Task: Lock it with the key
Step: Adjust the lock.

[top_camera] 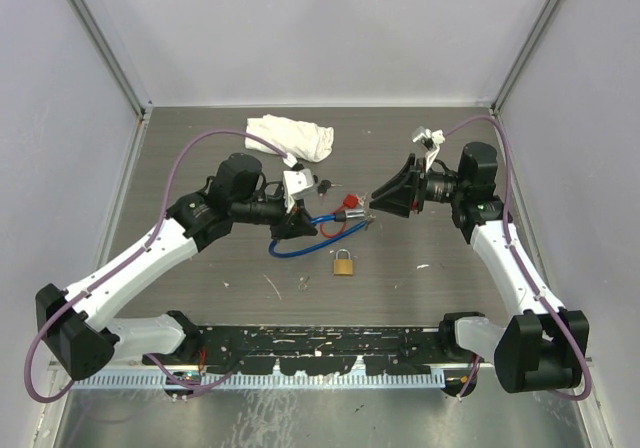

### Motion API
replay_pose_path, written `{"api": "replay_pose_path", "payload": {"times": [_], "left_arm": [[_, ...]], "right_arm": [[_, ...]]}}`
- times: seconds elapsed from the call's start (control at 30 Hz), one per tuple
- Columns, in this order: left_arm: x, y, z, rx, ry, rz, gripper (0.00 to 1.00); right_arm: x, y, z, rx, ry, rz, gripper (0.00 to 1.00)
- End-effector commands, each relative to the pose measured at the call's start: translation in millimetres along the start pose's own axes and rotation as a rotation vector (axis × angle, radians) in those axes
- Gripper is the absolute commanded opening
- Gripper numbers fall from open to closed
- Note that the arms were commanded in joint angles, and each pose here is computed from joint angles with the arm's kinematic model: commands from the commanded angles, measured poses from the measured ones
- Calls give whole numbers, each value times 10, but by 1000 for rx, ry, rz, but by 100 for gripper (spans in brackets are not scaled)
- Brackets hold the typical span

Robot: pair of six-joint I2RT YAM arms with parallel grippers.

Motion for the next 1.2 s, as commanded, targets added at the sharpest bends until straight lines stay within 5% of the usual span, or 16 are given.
{"api": "replay_pose_path", "payload": {"times": [0.0, 0.27, 0.53, 0.9, 0.97, 1.1, 1.17], "left_arm": [[-27, 239, -66, -117, -15, 91, 0], [-36, 252, -60, -136, -28, 91, 0], [-26, 208, -66, -143, -25, 126, 0], [66, 175, -32, -150, -3, 221, 0], [72, 176, -26, -150, -2, 214, 0], [64, 153, -32, -147, -13, 173, 0], [55, 123, -43, -145, -18, 153, 0]], "right_arm": [[171, 102, -9, 5, 62, -28, 48], [162, 31, 43, 25, 81, 5, 35], [161, 25, 60, 42, 102, 99, 7], [25, -37, 94, 92, 78, 327, 1], [20, -6, 92, 92, 71, 313, 9], [10, 154, 19, 82, 24, 188, 49], [7, 280, -59, 59, 10, 153, 54]]}}
Point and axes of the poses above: each gripper's point midway between its finger pads, its own z axis out along the fingers, its own x axis along the line the jaws close on, y = z × x, the point moved 6 cm from there along -z, back along the fingers, and after that the axes turned 2 degrees about z, right-handed, at the moved point
